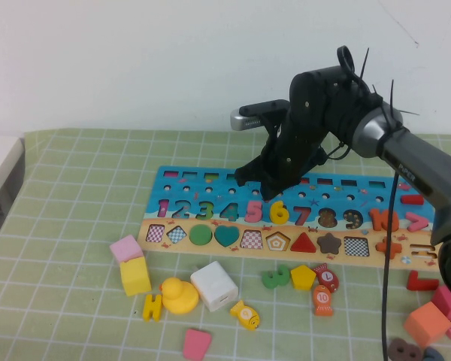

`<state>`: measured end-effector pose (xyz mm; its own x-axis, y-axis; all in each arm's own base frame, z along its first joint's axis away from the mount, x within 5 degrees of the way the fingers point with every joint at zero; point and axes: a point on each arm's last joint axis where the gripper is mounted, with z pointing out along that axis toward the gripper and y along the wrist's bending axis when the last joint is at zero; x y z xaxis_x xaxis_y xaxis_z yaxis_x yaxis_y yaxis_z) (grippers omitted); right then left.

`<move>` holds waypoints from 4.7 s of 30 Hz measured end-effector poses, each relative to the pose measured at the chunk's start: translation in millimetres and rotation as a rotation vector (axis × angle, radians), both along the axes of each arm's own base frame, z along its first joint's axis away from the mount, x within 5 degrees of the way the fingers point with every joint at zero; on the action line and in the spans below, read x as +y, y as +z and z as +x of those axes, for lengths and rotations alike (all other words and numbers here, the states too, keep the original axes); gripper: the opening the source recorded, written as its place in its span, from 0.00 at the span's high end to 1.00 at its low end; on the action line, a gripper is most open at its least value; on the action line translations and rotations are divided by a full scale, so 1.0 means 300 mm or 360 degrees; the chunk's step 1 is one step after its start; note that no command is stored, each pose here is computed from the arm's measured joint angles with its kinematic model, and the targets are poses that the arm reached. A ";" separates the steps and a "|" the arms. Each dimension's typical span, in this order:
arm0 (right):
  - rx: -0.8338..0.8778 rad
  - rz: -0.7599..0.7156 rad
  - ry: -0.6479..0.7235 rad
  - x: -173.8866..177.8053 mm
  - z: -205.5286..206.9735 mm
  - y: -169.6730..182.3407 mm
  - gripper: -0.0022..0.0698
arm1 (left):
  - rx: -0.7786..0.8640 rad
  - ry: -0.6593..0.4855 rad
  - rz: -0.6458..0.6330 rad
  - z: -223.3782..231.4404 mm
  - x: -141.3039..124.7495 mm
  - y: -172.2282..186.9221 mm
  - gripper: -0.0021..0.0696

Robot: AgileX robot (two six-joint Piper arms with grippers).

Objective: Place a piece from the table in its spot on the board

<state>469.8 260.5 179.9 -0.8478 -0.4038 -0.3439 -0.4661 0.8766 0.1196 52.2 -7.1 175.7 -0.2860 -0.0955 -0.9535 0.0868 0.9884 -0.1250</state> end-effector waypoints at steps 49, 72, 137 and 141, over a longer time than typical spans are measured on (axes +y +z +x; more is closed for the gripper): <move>0.0049 -0.0312 0.0087 -0.103 -0.111 0.119 0.97 | 0.0000 0.0000 0.0000 0.000 0.000 0.000 0.97; -0.0016 -0.0103 0.0056 -0.044 -0.059 -0.015 0.97 | 0.0000 0.0000 0.0000 0.000 0.000 0.000 0.97; -0.1880 0.0098 -0.0621 -0.866 -1.333 0.700 0.97 | 0.0000 0.0000 0.0000 0.000 0.000 0.000 0.97; -0.1871 0.0034 -0.0729 -0.883 -1.322 0.440 0.97 | 0.0000 0.0000 0.0000 0.000 0.000 0.000 0.97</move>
<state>73.4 -4.4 312.0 -0.0866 -0.1396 -0.9864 0.0453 0.9886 -0.1439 52.2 -7.1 175.7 -0.2860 -0.0955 -0.9535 0.0868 0.9884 -0.1250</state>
